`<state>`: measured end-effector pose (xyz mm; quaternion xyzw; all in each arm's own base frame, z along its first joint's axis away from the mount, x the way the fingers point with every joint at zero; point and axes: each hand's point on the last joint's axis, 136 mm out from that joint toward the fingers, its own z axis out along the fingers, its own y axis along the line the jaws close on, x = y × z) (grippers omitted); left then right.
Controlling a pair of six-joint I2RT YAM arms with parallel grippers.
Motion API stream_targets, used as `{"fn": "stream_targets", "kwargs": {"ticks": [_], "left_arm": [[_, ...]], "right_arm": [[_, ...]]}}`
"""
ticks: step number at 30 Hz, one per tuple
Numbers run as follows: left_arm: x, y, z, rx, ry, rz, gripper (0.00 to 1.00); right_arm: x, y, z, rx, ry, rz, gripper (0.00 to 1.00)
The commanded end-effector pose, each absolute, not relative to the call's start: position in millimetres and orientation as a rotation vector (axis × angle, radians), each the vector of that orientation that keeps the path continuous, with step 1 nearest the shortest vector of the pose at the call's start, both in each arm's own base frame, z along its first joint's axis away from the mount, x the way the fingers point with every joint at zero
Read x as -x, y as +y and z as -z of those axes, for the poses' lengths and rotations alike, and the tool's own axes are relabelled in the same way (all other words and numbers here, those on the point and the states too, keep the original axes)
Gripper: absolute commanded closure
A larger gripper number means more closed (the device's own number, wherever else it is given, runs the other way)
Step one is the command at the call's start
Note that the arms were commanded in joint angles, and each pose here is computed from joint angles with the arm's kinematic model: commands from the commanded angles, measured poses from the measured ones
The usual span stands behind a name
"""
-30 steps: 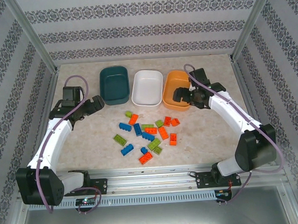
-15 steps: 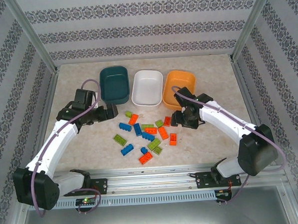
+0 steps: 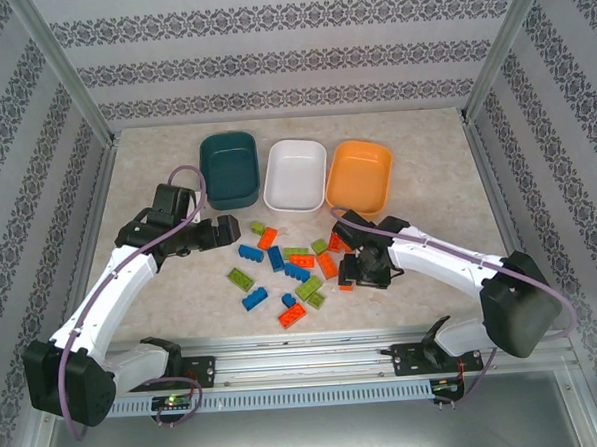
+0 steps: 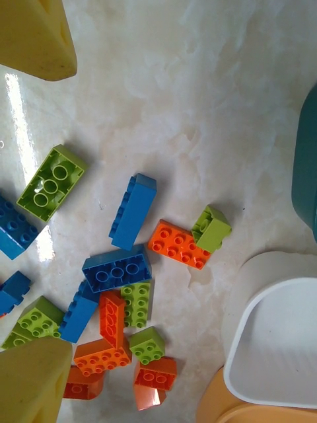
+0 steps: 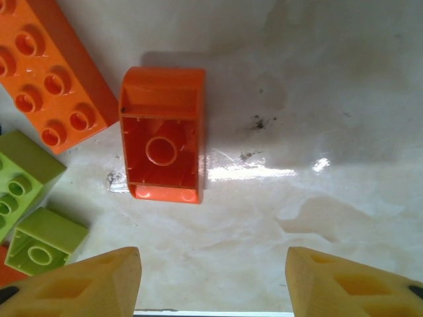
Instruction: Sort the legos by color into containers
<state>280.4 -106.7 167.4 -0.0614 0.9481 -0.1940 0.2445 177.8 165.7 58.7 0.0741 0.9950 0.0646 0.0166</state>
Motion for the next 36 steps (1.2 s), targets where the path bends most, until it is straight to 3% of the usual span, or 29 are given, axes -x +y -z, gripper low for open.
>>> {"fn": "stream_targets", "kwargs": {"ticks": [1,18,28,36], "left_arm": [[-266.8,-108.0,-159.1,0.185,2.639,0.538,0.0],[-254.8,-104.3,-151.3,0.2,2.67,0.525,0.0],[-249.6,-101.7,-151.5,0.19,2.674,0.512,0.0],[-248.2,-101.5,-150.0,0.193,2.673,0.513,0.0]], "right_arm": [[-181.5,173.1,-53.2,-0.24,3.084,-0.193,0.41],[-195.3,180.3,-27.3,-0.184,3.116,-0.103,0.47],[-204.1,181.8,-24.3,-0.182,3.109,-0.085,0.45],[-213.2,184.2,-28.4,-0.163,3.089,-0.088,0.56]]}}
